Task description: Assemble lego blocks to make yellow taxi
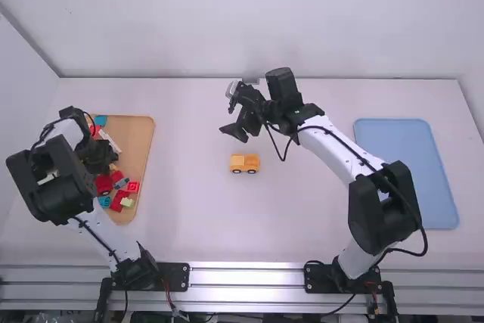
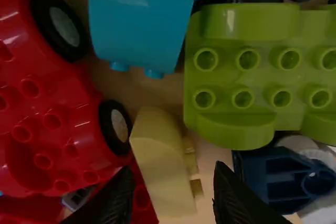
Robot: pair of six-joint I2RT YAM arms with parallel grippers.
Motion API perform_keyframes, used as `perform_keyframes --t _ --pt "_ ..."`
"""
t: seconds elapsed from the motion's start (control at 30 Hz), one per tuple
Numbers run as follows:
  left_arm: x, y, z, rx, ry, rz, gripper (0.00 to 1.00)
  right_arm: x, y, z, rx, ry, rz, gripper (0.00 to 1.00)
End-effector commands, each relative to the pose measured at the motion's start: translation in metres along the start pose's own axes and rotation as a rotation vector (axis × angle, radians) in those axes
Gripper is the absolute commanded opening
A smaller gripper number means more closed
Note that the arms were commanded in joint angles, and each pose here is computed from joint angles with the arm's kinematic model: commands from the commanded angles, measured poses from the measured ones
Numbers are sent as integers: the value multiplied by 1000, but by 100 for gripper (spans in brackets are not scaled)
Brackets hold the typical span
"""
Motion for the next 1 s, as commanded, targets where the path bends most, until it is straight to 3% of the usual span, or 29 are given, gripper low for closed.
perform_keyframes --t 0.0,0.53,0.67,0.87,0.97 --pt "-5 5 7 17 -12 4 40 0 2 -3 3 3 1 99" --pt "-7 8 11 27 17 10 45 -3 3 0 12 -20 13 99" --pt "-6 8 10 21 87 6 43 -3 3 0 12 -20 13 98" --pt "-6 8 19 68 88 -1 27 -3 3 0 11 -19 14 99" --pt "-6 9 21 71 89 -2 32 -3 3 0 12 -20 14 99"
Point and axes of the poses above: each hand's point on the last joint's axis, 136 mm out from that joint toward the fingers, its own y axis out along the fingers, its own z axis along the line the jaws close on, x = y × z, the point moved 3 cm from there along -y, back along the fingers
